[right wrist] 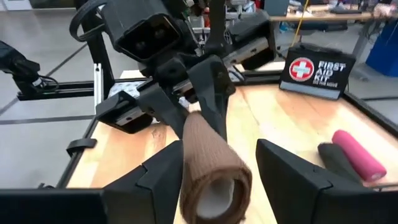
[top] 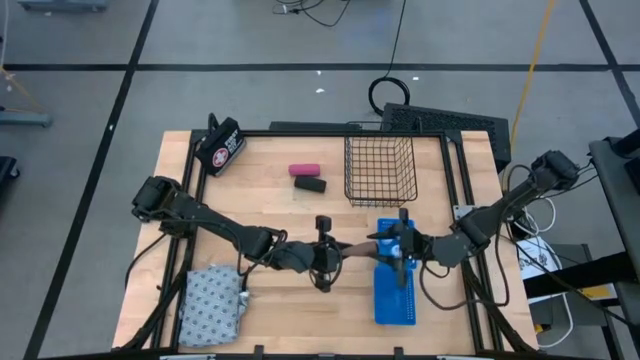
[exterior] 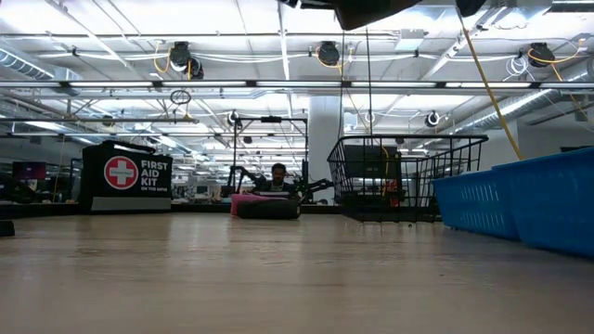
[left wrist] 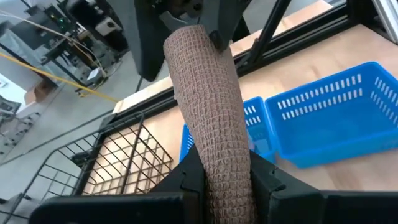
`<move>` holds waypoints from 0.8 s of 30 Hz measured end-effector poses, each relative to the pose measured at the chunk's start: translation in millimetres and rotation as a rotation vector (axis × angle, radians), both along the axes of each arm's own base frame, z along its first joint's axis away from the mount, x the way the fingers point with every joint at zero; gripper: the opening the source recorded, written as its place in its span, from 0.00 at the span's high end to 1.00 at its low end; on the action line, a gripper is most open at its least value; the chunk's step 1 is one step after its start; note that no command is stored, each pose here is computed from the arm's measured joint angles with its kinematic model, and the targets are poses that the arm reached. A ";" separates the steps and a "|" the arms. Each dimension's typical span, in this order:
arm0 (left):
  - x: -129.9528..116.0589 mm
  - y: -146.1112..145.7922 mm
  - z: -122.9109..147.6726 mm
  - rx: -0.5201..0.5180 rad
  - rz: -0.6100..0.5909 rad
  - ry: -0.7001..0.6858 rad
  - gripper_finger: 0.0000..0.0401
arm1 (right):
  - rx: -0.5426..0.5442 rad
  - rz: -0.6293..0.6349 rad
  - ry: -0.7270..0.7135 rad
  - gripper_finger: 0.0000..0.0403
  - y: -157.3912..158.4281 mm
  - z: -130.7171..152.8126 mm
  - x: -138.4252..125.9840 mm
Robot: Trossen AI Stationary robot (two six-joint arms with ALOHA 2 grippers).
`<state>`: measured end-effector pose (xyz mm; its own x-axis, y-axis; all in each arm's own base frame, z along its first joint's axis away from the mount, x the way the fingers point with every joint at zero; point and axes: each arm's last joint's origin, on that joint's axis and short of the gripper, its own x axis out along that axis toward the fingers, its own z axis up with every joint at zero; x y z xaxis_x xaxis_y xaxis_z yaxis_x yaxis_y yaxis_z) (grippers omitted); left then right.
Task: Pick & Place Medicine items
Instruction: Put the brown bandage into the bottom blue basket
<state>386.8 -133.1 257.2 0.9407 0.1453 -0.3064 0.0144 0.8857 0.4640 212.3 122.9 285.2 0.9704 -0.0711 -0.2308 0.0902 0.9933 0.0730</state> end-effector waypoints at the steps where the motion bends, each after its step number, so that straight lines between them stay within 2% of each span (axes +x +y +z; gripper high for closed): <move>1: 0.1 0.0 0.4 0.004 0.001 -0.004 0.85 | 0.014 -0.003 0.004 0.51 -0.6 0.2 -1.3; 7: 1.3 1.2 2.7 -0.012 0.007 -0.029 0.85 | 0.079 0.041 0.023 0.51 0.3 -0.9 -1.6; 12: 1.8 0.5 4.0 -0.054 -0.008 -0.044 0.85 | 0.088 0.047 0.027 0.55 1.0 -1.8 -0.9; 16: 2.1 -0.2 4.5 -0.087 -0.027 -0.050 0.85 | 0.095 0.050 0.014 0.65 1.3 -1.6 -0.7; 20: 1.4 -1.1 3.5 -0.104 -0.024 -0.039 0.85 | 0.077 0.058 -0.005 0.82 1.0 -8.6 -1.3; 22: 1.2 -1.2 3.1 -0.151 -0.015 -0.040 0.82 | 0.059 0.064 -0.011 0.91 0.6 -12.5 -1.8; 24: 1.0 -2.0 3.1 -0.248 0.008 -0.051 0.77 | 0.038 0.066 -0.007 0.92 -0.1 -16.0 -2.7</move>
